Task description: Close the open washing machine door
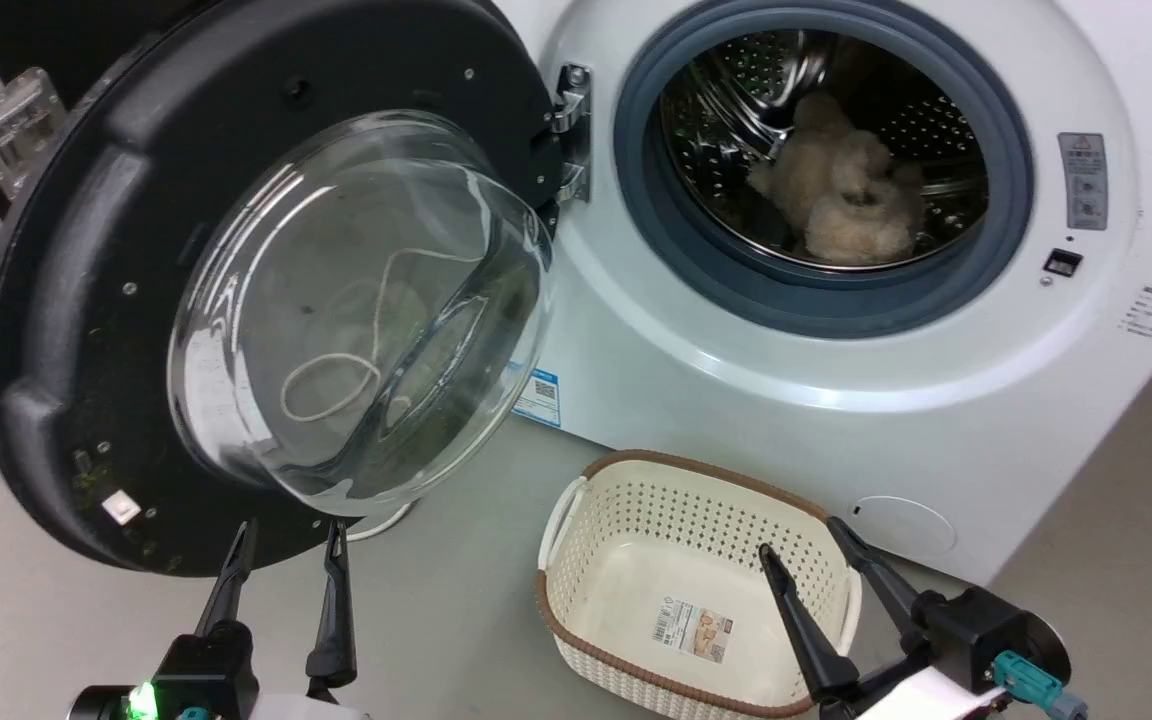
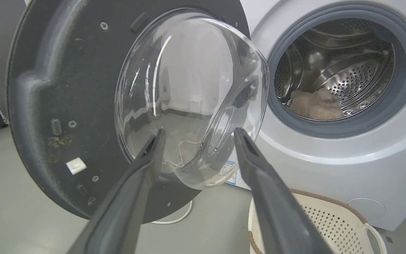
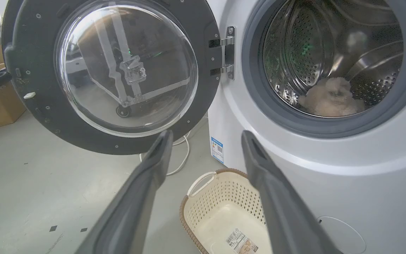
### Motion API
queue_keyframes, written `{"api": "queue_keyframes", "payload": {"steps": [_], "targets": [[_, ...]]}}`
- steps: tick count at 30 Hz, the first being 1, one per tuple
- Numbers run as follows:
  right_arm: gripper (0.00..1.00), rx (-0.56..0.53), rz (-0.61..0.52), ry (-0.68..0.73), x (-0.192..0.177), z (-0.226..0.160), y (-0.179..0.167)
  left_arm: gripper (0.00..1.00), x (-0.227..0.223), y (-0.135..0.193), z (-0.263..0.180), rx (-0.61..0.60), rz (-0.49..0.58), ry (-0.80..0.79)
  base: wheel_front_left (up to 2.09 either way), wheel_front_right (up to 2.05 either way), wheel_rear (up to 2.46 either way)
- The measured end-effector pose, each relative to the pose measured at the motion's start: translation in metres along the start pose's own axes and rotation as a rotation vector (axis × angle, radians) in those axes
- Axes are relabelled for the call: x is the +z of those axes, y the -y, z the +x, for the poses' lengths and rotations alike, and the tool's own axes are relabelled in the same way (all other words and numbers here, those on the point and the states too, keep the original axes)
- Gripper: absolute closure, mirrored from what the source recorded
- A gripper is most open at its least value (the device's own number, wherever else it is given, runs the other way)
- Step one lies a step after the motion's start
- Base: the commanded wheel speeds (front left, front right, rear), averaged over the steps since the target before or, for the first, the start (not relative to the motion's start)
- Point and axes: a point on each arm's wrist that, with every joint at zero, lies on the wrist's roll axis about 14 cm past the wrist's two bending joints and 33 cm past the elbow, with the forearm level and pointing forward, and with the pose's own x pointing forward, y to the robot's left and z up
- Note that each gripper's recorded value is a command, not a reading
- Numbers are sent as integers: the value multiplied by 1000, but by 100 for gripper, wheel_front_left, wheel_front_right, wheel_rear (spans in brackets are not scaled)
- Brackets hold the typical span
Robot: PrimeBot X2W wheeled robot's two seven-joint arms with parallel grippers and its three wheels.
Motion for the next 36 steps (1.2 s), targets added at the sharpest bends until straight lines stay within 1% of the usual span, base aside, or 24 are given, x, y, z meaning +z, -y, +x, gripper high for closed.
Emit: {"api": "queue_keyframes", "payload": {"steps": [9, 14, 15, 16, 17, 18, 22, 23, 24, 26, 30, 31, 33, 36], "targets": [[0, 84, 23, 4, -4, 10, -24, 0, 4, -17, -12, 54, 6, 24, 0, 0, 0], [0, 113, 39, 4, -6, 12, -33, 0, 4, -23, -18, 73, 2, 28, 0, 0, 0], [0, 119, 39, 2, -6, 13, -35, 33, 4, -24, -19, 77, 1, 28, 0, 0, 0], [0, 125, 39, 0, -7, 13, -36, 58, 4, -26, -20, 81, 2, 28, 0, 0, 0], [0, 131, 41, -1, -7, 14, -38, 100, 4, -26, -21, 82, 2, 28, 0, 0, 0], [0, 136, 44, 3, -7, 14, -39, 100, 5, -27, -22, 85, 2, 32, 0, 0, 0], [0, 160, 52, 4, -9, 17, -46, 100, 20, -47, -27, 149, -17, 86, 0, 0, 0], [0, 159, 61, -8, -14, 16, -45, 100, 36, -63, -25, 180, -38, 143, 0, 0, 0], [0, 154, 63, -9, -16, 15, -44, 100, 44, -69, -22, 187, -44, 170, 0, 0, 0], [0, 147, 68, -19, -20, 13, -41, 100, 61, -85, -18, 204, -29, 227, 0, 0, 0], [0, 144, 72, -27, -26, 10, -37, 100, 91, -121, -7, 245, 36, 311, 0, 0, 0], [0, 121, 70, -38, -30, 7, -26, 100, 105, -146, 11, 277, -17, 360, 0, 0, 0], [0, 103, 72, -39, -32, 5, -19, 100, 104, -160, 26, 289, -105, 341, 0, 0, 0], [0, 85, 74, -42, -34, 5, -10, 100, 92, -183, 49, 325, -287, 271, 0, 0, 0]]}}
